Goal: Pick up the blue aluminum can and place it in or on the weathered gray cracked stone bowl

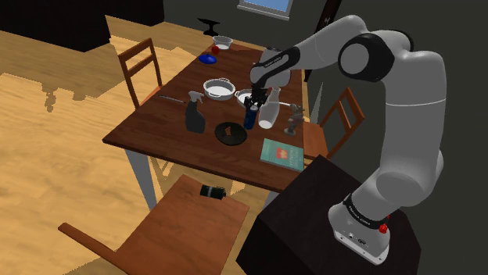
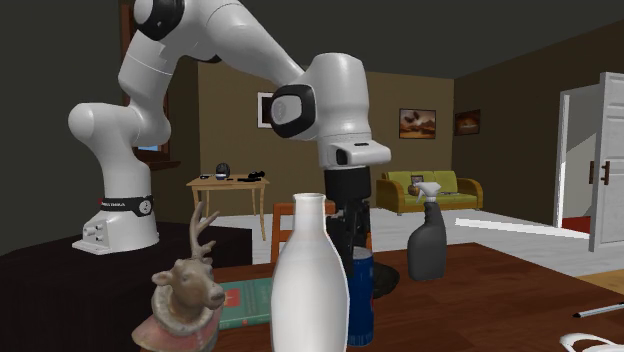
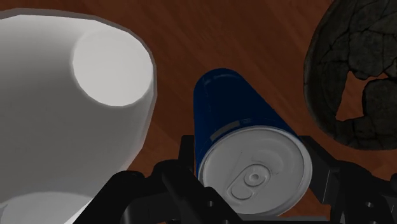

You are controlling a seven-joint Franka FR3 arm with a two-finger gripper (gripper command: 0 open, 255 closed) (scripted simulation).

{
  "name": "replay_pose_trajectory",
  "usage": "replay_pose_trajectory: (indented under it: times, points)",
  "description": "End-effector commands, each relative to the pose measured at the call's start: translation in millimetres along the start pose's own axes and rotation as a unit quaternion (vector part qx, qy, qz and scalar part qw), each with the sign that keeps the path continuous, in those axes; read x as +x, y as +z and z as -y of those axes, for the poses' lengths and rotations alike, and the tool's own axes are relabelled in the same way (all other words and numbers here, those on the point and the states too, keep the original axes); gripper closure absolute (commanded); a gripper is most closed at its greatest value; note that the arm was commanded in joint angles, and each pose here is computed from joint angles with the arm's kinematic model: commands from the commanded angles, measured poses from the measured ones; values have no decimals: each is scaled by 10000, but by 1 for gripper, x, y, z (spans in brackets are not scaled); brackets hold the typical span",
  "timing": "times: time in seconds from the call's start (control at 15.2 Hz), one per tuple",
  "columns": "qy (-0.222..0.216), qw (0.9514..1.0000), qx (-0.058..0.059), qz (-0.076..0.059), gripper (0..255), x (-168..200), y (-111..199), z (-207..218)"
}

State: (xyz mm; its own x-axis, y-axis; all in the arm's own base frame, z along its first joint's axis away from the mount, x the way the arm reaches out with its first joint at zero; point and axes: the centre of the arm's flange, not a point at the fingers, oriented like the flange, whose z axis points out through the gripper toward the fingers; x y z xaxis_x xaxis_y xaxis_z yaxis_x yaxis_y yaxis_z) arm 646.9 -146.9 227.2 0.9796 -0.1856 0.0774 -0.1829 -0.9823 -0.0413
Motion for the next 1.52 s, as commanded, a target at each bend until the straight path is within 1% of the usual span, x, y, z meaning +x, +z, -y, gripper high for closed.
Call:
replay_pose_trajectory:
  times: [0.0,1.39,1.45]
  points:
    - [-6,10000,6,32,255,0,-5,1]
    - [-6,10000,6,32,255,8,-115,6]
    - [-7,10000,6,32,255,5,-118,18]
